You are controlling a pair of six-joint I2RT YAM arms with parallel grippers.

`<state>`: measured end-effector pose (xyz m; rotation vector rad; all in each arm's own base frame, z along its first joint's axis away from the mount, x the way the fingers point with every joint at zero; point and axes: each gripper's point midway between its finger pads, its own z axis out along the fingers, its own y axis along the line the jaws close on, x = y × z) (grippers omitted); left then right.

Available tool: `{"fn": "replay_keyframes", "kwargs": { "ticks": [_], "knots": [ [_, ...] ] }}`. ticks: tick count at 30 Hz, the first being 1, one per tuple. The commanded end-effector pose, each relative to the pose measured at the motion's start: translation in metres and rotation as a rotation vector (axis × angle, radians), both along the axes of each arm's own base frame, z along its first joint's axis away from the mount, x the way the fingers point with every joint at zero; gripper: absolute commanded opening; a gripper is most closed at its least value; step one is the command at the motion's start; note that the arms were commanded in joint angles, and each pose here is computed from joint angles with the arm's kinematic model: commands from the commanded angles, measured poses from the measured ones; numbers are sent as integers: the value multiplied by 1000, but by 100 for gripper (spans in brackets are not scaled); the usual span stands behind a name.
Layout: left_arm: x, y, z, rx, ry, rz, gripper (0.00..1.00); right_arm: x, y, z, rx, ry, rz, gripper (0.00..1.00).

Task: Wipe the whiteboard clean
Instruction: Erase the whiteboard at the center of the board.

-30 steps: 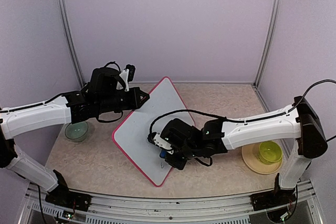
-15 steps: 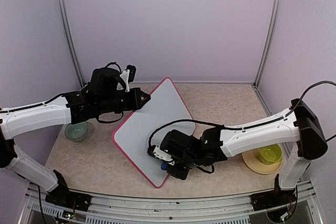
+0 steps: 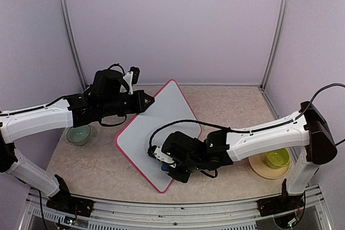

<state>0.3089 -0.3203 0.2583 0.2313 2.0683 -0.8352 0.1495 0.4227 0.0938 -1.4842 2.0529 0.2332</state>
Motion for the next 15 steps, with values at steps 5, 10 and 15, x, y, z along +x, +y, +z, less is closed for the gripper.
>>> {"fn": "replay_keyframes", "kwargs": {
  "ticks": [5, 10, 15],
  "knots": [
    [-25, -14, -37, 68, 107, -96, 0, -18, -26, -52, -88, 14, -31, 0],
    [-25, -14, -38, 68, 108, -94, 0, -15, -27, -51, -81, -4, -43, 0],
    [-25, -13, -38, 72, 110, -91, 0, -5, -11, -7, 34, -79, -37, 0]
  ]
}}
